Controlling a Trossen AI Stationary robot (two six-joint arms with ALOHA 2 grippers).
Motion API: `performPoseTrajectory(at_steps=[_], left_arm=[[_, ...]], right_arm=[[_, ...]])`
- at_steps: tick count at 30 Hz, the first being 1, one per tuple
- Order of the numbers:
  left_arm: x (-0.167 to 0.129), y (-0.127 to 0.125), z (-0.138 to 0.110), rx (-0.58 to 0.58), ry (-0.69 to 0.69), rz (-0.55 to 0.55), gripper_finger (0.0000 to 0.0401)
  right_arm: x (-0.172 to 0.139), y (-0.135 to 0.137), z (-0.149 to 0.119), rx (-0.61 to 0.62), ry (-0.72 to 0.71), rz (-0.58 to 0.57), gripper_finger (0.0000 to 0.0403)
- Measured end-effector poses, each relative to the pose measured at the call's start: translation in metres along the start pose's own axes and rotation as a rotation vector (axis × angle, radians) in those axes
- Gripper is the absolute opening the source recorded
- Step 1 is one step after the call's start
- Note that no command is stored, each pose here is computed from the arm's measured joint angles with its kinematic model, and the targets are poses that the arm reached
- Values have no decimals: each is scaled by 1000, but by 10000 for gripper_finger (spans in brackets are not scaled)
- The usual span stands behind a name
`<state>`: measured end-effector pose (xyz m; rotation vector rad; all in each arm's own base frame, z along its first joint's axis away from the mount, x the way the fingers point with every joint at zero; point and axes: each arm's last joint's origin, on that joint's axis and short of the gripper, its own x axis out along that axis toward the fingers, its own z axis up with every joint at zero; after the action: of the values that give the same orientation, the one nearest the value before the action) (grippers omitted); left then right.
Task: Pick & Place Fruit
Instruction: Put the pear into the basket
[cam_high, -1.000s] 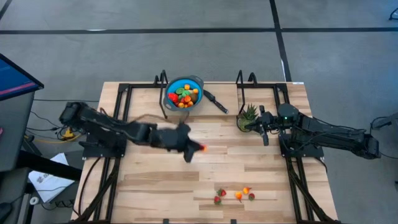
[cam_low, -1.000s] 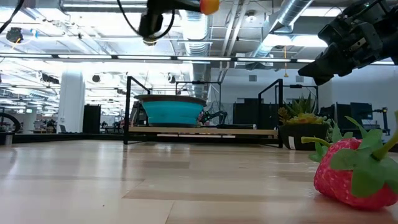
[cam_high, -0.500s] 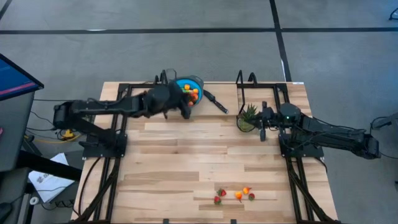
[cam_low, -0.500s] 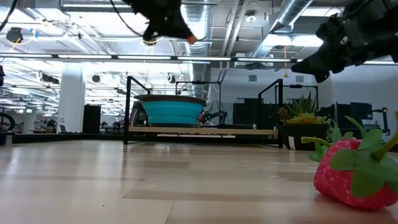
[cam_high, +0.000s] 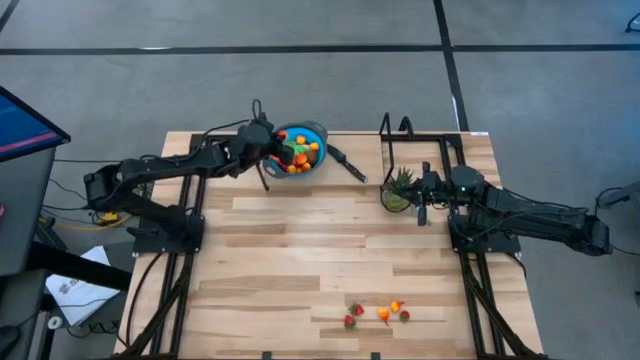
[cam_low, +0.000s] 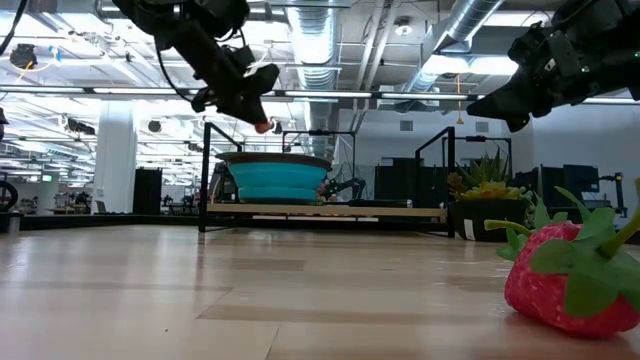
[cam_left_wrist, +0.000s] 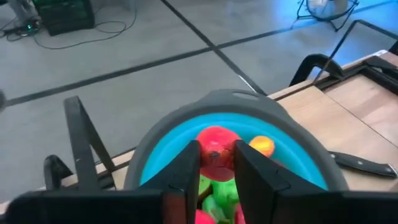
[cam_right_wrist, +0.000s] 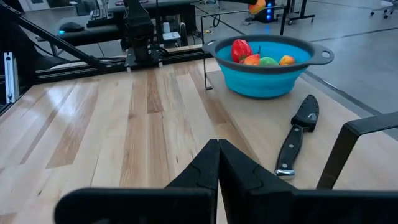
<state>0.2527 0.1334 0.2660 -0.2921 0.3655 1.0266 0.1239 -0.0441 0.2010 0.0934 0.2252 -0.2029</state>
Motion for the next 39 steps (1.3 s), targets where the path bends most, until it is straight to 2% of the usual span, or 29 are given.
performPoseTrajectory(at_steps=[6, 16, 21, 28, 39], left_arm=[[1, 0, 3, -8, -25, -11, 100], [0, -1, 6, -22, -51, -20, 221], [-1, -5, 11, -56, -104, -48, 249], [-10, -19, 9, -48, -119, -106, 231], [-34, -51, -5, 34, -110, -240, 146]], right_arm=[[0, 0, 0, 0, 1, 0, 0], [0, 0, 0, 0, 1, 0, 0], [0, 0, 0, 0, 1, 0, 0], [0, 0, 0, 0, 1, 0, 0], [0, 0, 0, 11, 1, 0, 0]])
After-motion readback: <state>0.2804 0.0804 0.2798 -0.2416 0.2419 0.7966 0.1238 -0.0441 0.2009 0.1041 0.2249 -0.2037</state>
